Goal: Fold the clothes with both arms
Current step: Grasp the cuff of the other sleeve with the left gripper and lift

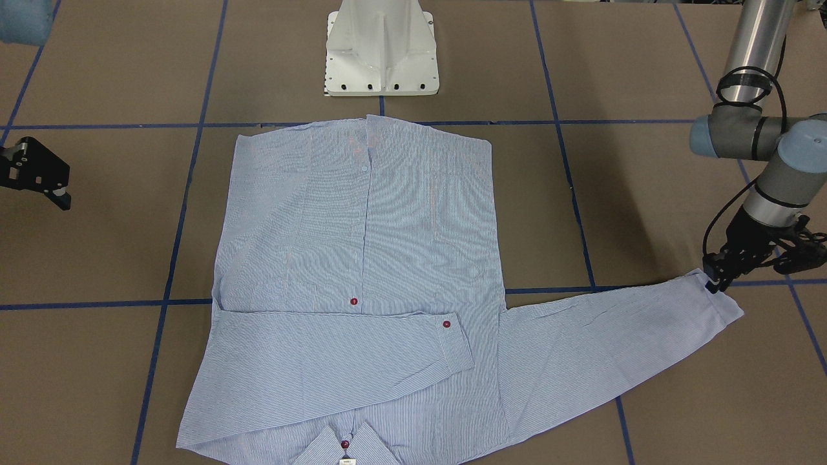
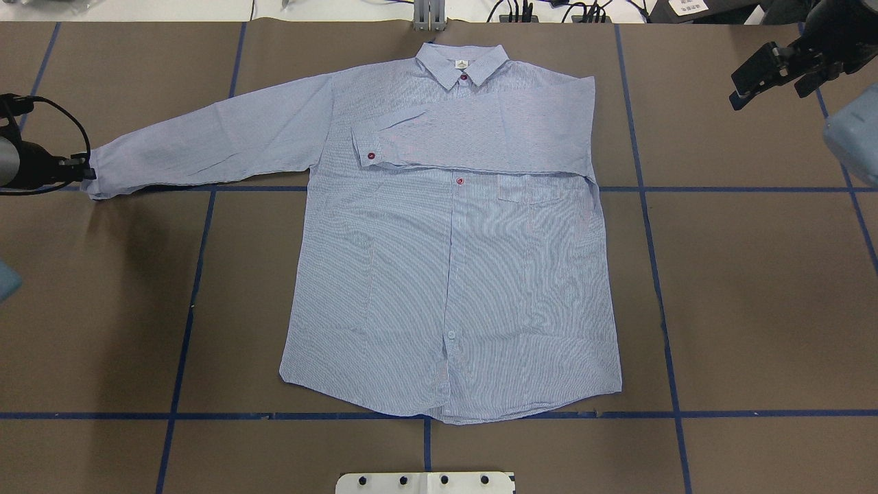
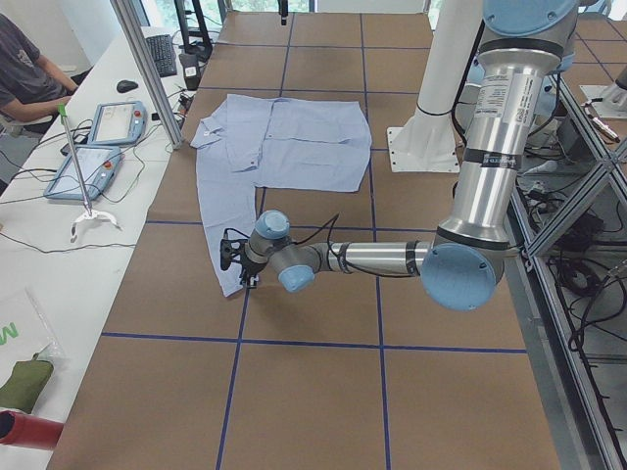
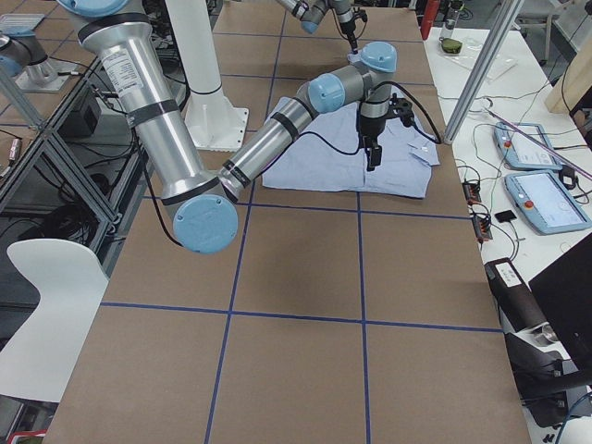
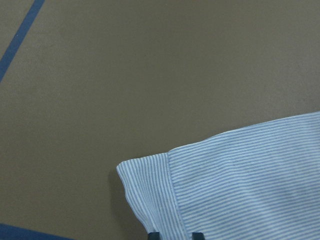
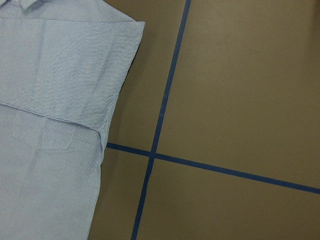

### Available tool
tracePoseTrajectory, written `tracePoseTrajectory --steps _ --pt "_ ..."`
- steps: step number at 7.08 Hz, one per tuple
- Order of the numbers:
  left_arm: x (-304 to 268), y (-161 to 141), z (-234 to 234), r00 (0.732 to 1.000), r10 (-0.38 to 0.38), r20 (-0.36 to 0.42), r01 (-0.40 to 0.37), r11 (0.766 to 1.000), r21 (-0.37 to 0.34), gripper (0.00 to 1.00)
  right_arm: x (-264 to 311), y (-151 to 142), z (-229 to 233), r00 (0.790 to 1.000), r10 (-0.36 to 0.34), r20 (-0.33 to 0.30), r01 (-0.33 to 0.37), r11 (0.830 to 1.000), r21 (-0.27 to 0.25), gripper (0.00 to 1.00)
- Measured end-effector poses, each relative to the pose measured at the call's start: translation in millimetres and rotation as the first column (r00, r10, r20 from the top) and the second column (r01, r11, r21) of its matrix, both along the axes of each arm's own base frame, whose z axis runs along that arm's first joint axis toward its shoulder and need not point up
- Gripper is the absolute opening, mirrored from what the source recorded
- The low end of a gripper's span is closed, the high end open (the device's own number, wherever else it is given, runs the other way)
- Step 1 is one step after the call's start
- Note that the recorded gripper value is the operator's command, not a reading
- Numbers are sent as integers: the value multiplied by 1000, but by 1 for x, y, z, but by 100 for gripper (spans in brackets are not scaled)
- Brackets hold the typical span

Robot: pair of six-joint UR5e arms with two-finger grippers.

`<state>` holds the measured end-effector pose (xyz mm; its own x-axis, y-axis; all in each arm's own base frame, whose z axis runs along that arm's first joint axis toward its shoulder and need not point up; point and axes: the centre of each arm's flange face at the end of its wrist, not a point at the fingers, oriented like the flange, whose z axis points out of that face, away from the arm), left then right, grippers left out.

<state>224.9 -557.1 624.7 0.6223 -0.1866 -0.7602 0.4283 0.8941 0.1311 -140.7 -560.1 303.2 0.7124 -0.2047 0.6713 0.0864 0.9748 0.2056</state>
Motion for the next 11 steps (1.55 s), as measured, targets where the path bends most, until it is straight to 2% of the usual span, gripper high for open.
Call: tracePoseTrajectory --steps 1,5,7,9,11 --pt "0 1 0 1000 0 2 0 1000 0 0 -2 0 0 1000 -3 -1 3 1000 -1 100" --pt "0 0 -15 1000 4 -14 -4 1000 21 0 -7 2 2 1000 -10 -2 10 1000 -3 100" --pt "4 -2 -44 999 21 -43 -20 999 41 0 -6 3 2 1000 -10 0 10 1000 -5 100" --pt "15 -9 -84 992 69 -101 -63 996 62 0 -4 4 5 1000 -9 1 9 1000 -10 100" --pt "35 -37 -154 988 84 -127 -76 995 69 0 3 8 14 1000 -5 -1 5 1000 -20 100"
